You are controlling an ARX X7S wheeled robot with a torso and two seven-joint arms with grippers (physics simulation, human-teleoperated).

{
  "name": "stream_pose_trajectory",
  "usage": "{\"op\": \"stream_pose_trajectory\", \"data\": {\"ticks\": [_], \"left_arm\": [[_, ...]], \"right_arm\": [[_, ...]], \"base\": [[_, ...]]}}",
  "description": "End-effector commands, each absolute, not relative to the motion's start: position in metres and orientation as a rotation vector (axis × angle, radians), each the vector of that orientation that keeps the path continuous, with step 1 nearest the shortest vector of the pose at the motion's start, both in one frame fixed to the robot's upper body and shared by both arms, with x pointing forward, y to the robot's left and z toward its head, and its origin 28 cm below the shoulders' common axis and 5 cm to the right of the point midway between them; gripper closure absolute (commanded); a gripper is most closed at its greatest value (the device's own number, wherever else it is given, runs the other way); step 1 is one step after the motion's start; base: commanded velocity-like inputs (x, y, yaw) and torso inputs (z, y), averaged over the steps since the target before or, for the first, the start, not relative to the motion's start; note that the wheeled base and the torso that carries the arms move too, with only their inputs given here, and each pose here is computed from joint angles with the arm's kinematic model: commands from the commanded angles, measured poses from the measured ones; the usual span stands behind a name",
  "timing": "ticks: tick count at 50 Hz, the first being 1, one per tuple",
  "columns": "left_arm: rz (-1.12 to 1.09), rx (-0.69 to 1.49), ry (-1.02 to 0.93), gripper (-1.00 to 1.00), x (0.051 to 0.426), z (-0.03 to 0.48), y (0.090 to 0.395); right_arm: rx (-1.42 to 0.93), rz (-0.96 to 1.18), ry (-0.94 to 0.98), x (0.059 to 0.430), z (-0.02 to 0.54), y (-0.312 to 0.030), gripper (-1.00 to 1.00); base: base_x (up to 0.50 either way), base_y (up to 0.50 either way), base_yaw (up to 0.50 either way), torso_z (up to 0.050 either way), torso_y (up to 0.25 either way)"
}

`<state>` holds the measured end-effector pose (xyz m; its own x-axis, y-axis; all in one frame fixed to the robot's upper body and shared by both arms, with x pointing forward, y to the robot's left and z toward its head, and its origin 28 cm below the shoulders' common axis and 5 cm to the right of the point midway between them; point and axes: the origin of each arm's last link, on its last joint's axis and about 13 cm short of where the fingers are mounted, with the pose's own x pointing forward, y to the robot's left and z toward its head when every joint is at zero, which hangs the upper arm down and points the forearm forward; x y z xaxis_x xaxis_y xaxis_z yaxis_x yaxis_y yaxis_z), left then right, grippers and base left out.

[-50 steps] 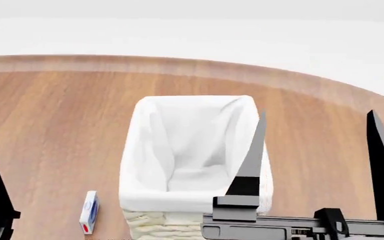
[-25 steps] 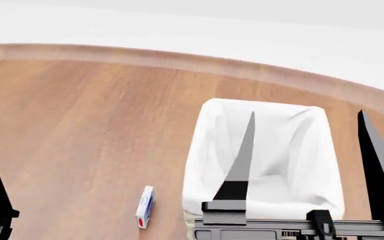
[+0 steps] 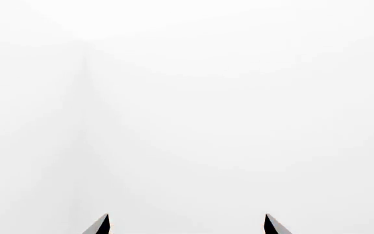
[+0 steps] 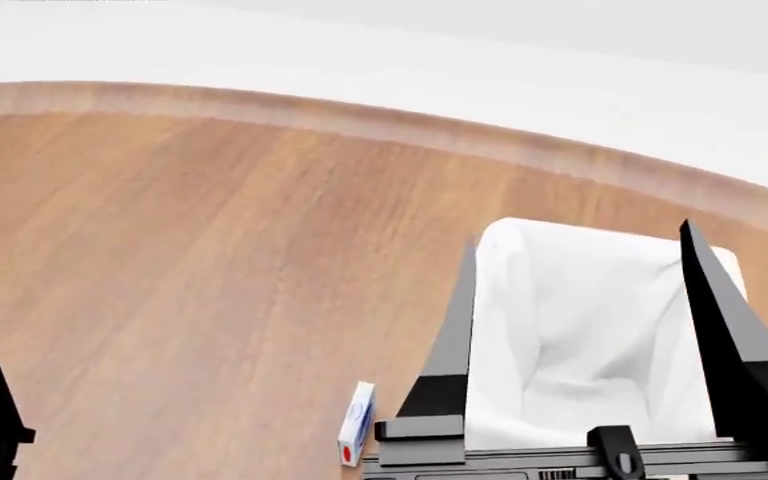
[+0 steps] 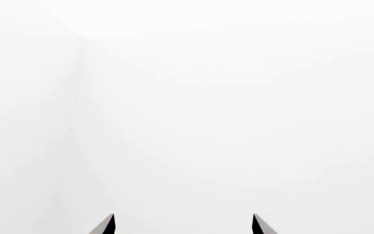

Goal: Pick up the ketchup, and put it in the basket.

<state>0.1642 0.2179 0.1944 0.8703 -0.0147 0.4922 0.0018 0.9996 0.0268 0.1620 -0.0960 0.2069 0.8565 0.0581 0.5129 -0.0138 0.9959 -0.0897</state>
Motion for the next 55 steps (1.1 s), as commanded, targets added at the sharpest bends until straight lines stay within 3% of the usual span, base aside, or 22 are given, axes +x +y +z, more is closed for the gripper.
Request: {"op": "stream_pose_trajectory", "data": {"ticks": [1,36,55], "left_arm": [[-0.013,0.0,-0.518,-1.0,0.165,0.1898,0.2193],[-0.001,0.011,-0.523,-1.0,0.1654,0.1898,0.2196],[-0.003,0.026,-0.527,-1.0,0.1623,0.198,0.2187]], "right_arm": [[-0.071,0.056,-0.541,0.1621,0.2062,-0.0954,-1.0],[-0.072,0.061,-0.536,0.1625,0.2059,-0.0958,-1.0],[-0.082,0.068,-0.533,0.1621,0.2056,-0.0949,-1.0]], "base": [[0.0,0.0,0.0,0.05,0.0],[0.0,0.0,0.0,0.05,-0.001],[0.0,0.0,0.0,0.043,-0.177]]}}
